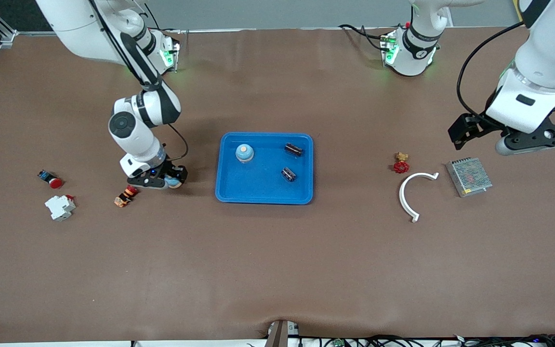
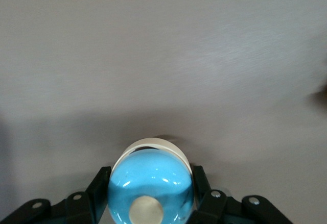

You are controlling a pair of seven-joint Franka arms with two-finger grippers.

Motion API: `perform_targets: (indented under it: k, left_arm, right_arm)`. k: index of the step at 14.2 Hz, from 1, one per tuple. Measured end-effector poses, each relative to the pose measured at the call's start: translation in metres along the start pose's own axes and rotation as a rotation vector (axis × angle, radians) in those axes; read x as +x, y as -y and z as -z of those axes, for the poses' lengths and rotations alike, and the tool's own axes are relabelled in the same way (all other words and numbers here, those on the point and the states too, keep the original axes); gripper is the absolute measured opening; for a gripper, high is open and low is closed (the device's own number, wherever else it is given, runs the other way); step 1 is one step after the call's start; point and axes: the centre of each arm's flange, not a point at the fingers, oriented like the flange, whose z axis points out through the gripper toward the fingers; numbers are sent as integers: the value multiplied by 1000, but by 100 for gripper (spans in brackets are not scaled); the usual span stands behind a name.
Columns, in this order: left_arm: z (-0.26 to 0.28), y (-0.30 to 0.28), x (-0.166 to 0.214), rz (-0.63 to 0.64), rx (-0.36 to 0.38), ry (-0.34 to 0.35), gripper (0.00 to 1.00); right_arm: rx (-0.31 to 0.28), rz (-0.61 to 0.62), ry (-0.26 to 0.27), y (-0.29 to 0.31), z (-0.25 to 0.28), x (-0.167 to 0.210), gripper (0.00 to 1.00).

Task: Place electrolytic capacitor and blue bell in tray
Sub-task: 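Carry the bell into the tray with the right gripper and release it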

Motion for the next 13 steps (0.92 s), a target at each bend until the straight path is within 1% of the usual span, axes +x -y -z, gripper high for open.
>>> perform_targets:
  k: [4,6,9,13]
  left_arm:
    - [6,19,-15,-39,2,15,100]
    - [10,36,-20,-58,-13,18,100]
    - [14,53,-26,-54,-12,30,100]
    - [17,55,-32,-52,-9,43,100]
  right_arm:
    - [-10,-69,36,46,29,-4,69]
    - [-3,-117,32,75,40,-10,69]
    - [17,-172,19,117,52,-24,69]
    - [2,-243,44,160,55,-33,69]
